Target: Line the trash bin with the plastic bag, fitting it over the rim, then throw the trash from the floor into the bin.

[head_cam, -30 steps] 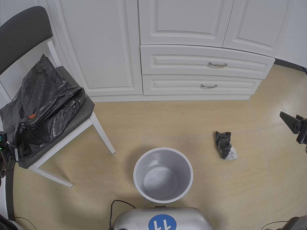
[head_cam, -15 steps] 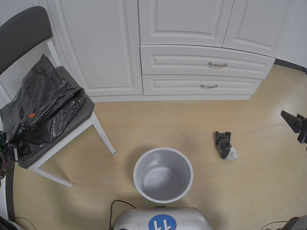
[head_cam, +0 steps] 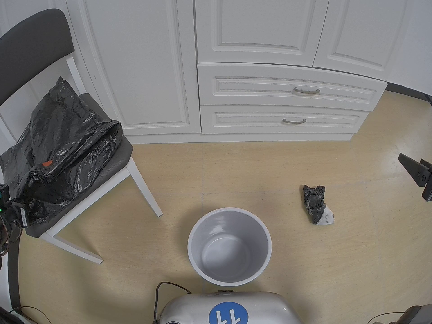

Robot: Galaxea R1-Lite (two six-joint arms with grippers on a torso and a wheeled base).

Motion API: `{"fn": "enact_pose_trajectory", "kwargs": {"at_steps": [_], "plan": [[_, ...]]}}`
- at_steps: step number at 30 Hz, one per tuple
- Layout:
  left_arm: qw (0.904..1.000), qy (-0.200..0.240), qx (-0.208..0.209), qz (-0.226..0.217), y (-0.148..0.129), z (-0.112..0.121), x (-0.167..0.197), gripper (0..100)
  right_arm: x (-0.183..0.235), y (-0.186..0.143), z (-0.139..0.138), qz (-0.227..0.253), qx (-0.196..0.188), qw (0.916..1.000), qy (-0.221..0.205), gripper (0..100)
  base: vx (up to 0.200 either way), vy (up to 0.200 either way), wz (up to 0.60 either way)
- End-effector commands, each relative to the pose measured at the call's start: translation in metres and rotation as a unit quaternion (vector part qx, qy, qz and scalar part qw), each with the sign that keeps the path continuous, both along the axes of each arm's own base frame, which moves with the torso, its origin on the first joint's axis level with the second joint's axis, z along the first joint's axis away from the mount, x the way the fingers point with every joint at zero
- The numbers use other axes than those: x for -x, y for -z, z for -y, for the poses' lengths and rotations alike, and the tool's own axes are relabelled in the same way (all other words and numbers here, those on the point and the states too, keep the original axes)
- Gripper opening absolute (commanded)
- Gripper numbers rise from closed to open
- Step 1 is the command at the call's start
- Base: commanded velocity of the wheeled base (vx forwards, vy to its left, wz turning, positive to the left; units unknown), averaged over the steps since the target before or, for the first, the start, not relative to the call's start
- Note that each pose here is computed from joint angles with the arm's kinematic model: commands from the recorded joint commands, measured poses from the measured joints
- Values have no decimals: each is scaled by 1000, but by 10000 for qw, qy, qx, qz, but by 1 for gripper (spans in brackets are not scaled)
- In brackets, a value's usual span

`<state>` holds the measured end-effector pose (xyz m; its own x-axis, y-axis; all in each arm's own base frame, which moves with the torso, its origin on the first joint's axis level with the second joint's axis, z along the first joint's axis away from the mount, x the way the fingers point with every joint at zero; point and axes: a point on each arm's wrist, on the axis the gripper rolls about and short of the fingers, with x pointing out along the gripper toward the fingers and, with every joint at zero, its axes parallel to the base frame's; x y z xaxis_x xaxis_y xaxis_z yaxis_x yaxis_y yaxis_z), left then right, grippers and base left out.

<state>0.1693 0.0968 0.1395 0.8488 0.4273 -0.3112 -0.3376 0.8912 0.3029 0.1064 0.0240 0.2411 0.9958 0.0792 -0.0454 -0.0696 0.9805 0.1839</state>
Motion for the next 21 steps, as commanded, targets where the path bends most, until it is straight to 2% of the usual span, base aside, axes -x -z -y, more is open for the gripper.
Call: {"fn": "enact_pose_trajectory", "kwargs": {"at_steps": [1, 17, 18, 21], "plan": [[10000, -1, 26, 2, 0, -2, -4, 100, 2, -1, 1, 46, -4, 10000, -1, 100, 0, 0, 0], [9999, -66, 83, -82, 3, -13, -19, 100, 2, -1, 1, 46, -4, 10000, -9, 100, 0, 0, 0], [9999, -66, 83, -82, 3, -13, -19, 0, 2, -1, 0, 46, -4, 10000, -24, 100, 0, 0, 0], [9999, -66, 68, -55, 1, -11, -18, 0, 2, -1, 0, 46, -4, 10000, -24, 100, 0, 0, 0]]}}
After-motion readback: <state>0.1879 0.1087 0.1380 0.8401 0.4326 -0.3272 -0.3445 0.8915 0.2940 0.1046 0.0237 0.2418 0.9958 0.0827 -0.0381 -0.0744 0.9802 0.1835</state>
